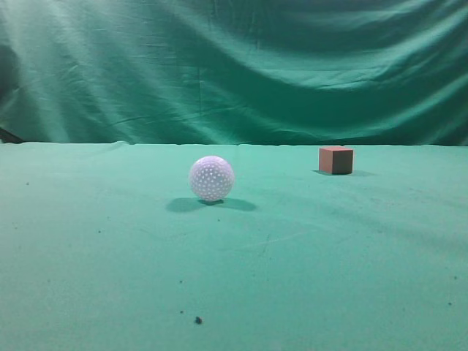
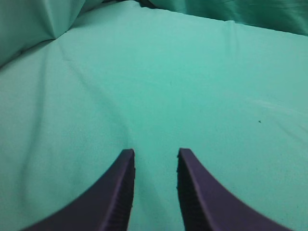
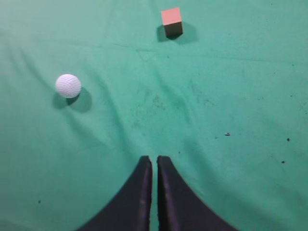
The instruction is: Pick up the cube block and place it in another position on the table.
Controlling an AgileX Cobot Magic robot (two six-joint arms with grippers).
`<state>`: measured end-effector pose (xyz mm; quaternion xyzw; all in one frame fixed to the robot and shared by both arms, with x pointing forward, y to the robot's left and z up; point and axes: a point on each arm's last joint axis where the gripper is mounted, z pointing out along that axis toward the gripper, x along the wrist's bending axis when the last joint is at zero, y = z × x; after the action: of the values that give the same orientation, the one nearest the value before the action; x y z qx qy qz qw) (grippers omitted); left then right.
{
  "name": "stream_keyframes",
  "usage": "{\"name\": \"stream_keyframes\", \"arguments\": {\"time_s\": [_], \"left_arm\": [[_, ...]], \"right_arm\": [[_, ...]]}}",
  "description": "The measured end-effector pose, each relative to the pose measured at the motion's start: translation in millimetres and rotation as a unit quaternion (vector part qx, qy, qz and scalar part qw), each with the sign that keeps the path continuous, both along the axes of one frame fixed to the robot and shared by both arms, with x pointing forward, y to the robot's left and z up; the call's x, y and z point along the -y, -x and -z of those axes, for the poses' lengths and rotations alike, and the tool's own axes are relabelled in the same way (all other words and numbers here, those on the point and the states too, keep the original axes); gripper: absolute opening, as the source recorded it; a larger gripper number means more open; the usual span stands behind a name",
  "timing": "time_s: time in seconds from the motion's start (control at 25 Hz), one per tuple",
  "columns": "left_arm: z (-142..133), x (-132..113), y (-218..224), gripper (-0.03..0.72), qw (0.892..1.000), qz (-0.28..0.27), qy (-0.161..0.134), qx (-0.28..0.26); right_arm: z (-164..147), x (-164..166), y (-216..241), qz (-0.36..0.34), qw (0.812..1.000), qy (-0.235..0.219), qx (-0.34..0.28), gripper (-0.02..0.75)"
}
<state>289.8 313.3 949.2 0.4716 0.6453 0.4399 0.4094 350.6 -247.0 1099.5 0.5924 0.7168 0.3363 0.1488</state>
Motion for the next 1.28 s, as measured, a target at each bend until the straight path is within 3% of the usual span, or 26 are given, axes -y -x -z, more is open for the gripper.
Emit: {"name": "stream_keyframes", "arguments": {"time_s": [0.16,0.36,0.6,0.88,1.12,1.28], "left_arm": [[0.0,0.0,0.0,0.235,1.0,0.0,0.0,0.0],[0.0,0.0,0.0,0.235,1.0,0.0,0.0,0.0],[0.0,0.0,0.0,0.235,1.0,0.0,0.0,0.0],[0.0,0.0,0.0,0.235,1.0,0.0,0.0,0.0],[0.0,0.0,0.0,0.235,1.0,0.0,0.0,0.0],[0.0,0.0,0.0,0.235,1.0,0.0,0.0,0.0]], "right_arm": [[-1.9,2.9,9.6,-0.003,1.0,-0.003,-0.003,0.0],[-1.7,6.9,9.3,-0.035,0.998,0.048,0.025,0.0],[12.8,28.8,21.0,0.014,0.986,0.068,0.153,0.0],[71.1,46.9,48.4,0.097,0.955,0.062,0.272,0.0],[120.3,50.2,62.4,0.129,0.944,0.049,0.299,0.0],[149.7,49.2,59.6,0.13,0.951,0.041,0.276,0.0]]}}
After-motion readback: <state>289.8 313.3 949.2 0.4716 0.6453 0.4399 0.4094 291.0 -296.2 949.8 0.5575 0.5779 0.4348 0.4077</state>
